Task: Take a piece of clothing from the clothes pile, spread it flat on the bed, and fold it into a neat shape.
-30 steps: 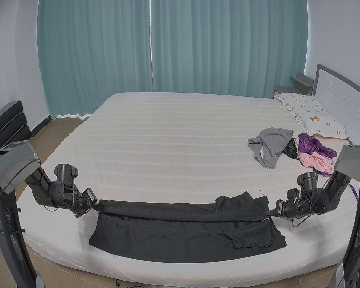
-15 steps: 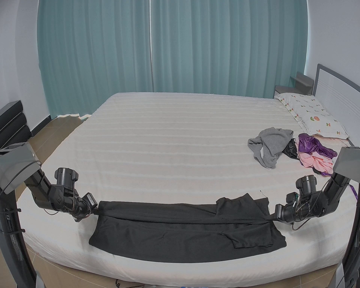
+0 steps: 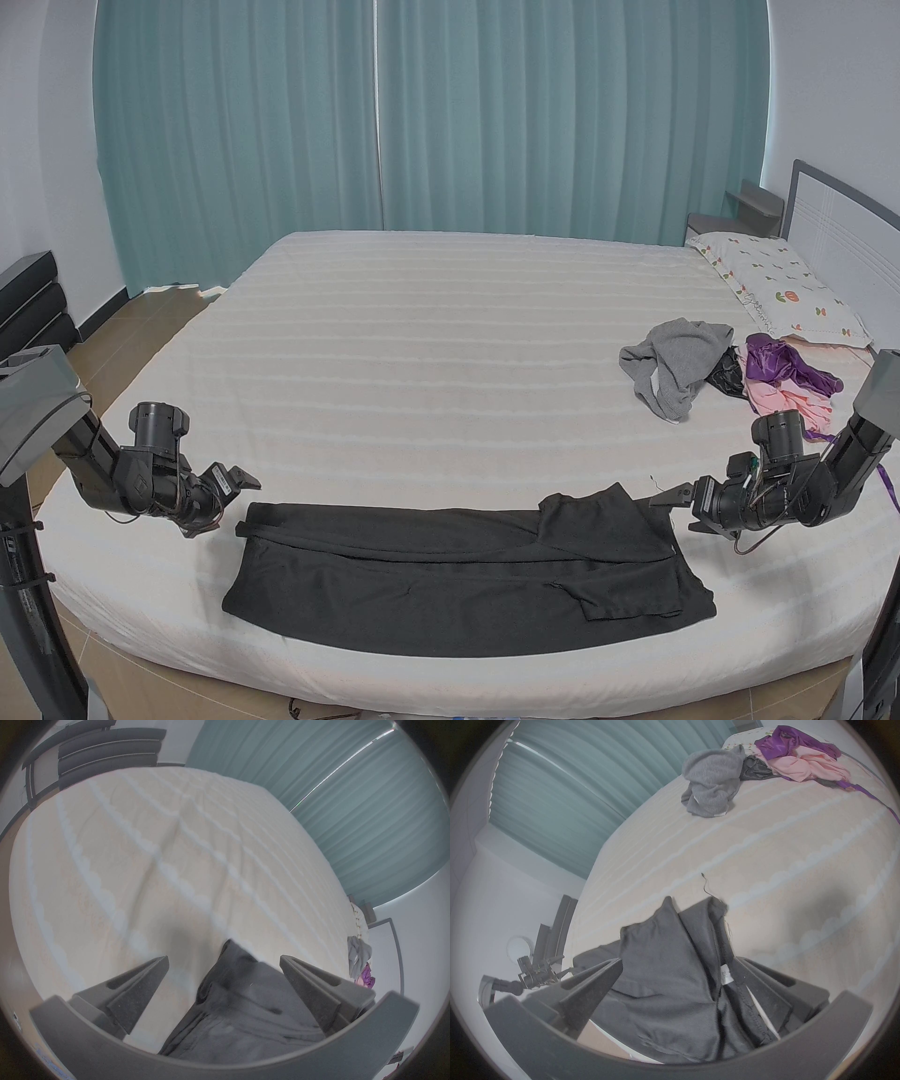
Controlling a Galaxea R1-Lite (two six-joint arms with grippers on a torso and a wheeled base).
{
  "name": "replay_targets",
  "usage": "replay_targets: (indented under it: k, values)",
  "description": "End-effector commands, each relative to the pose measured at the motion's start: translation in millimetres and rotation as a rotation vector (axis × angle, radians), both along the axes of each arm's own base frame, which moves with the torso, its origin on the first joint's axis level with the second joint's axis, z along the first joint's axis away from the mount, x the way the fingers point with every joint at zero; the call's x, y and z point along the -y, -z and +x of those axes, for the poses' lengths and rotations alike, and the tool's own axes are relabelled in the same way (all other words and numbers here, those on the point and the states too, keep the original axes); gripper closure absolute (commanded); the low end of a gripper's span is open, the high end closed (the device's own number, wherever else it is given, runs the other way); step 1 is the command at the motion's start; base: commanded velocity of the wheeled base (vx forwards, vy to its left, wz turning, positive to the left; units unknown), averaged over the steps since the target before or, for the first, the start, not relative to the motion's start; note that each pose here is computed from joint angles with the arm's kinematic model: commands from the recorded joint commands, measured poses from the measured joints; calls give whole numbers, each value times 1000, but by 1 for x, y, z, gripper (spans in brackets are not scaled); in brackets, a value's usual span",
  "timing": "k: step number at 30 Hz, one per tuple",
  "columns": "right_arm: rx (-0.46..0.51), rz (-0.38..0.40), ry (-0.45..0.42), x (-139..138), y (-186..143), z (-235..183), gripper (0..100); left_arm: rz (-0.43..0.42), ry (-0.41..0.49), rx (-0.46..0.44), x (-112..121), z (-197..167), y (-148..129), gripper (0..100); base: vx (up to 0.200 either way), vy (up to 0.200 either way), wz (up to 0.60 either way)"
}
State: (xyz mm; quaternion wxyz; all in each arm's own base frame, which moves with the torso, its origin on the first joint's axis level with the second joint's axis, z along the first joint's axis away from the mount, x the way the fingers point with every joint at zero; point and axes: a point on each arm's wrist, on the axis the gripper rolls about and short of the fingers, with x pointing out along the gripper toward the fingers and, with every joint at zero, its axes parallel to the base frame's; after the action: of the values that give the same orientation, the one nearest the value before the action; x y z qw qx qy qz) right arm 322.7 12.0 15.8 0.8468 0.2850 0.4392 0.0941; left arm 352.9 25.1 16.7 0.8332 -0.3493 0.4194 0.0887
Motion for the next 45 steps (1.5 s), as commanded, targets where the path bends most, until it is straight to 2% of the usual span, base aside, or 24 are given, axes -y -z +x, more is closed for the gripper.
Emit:
replay_targets:
  k: [1,7,16,17,29,31,37,45]
  values:
    - [28,7,38,-6,-11,7,0,-1,11,47,4,15,-7,0,0,0,0]
    - [-50,58,149,-6,12,25,0,2,46,24,17,38,21,0,0,0,0]
    - [-58,70,174,0,18,32,0,25,68,33,27,47,28,0,0,0,0]
    - [-57,70,174,0,18,32,0,30,65,31,28,47,29,100,0,0,0]
    - [-59,69,180,1,25,40,0,18,7,16,22,45,29,100,0,0,0]
    - [-60,72,181,1,29,44,0,-16,-64,34,13,46,22,100,0,0,0]
    - [-55,78,187,0,31,48,0,-59,-140,62,0,44,7,100,0,0,0]
    - [-54,78,182,-2,34,50,0,-74,-147,51,-1,44,10,100,0,0,0]
